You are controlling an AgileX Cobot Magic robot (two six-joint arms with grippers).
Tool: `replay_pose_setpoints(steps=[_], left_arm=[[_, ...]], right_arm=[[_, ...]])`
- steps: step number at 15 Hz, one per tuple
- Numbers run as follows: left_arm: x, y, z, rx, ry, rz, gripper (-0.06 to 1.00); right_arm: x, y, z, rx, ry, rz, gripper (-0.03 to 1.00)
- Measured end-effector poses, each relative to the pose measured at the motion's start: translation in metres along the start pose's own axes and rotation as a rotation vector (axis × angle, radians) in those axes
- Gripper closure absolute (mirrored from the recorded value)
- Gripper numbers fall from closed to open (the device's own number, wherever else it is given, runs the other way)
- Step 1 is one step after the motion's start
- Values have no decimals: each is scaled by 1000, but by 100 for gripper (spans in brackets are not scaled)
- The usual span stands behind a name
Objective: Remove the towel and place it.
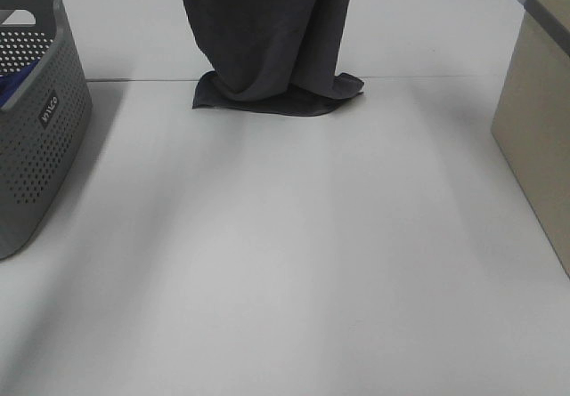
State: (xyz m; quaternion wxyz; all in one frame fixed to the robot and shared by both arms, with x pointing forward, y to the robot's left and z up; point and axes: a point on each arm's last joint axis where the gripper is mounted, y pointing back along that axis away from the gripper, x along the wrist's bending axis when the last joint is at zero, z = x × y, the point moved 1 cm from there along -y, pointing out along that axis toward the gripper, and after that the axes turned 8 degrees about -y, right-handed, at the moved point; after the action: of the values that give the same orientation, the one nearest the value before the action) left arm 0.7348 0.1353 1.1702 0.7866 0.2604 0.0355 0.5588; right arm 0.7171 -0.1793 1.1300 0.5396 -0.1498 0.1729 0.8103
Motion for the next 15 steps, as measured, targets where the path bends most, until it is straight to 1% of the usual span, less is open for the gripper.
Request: replay_pose_setpoints(steps=[1, 2, 3, 4, 5, 6, 8, 9, 10, 11, 12, 14, 15], left_arm=[[-4, 0, 1, -6, -48, -20, 94], [-5, 0, 1, -7, -57, -26, 94], [-5, 0, 1, -7, -61, -28, 94], [-6, 0, 1, -8, -61, -31, 94], [-7, 0, 1, -10, -54, -43, 94], [-10, -1, 1, -12, -45, -62, 94], [-14, -1, 2, -17, -33, -85, 94], [-15, -1, 2, -19, -28, -93, 94], [-13, -1, 3, -32, -21, -92, 94], [-9, -1, 4, -42, -19, -83, 94], [-8, -1, 4, -45, -19, -79, 94], [-6, -1, 4, -46, -20, -73, 94], [-6, -1, 4, -45, -19, -72, 94]], right_arm=[[-4, 0, -13, 67, 256, -71, 96], [-1, -1, -23, 110, 369, -73, 96], [2, -1, -30, 133, 412, -69, 96], [9, 0, -44, 181, 475, -52, 96], [16, 1, -60, 224, 508, -25, 96], [24, 3, -74, 261, 512, 8, 96], [32, 5, -86, 294, 417, 20, 96], [38, 5, -86, 307, 316, 6, 96], [57, 4, -82, 334, 43, -18, 96], [69, 4, -79, 346, -68, -18, 96], [76, 4, -77, 350, -125, -12, 96], [100, 6, -68, 376, -306, 10, 96], [110, 9, -60, 386, -338, 27, 96]])
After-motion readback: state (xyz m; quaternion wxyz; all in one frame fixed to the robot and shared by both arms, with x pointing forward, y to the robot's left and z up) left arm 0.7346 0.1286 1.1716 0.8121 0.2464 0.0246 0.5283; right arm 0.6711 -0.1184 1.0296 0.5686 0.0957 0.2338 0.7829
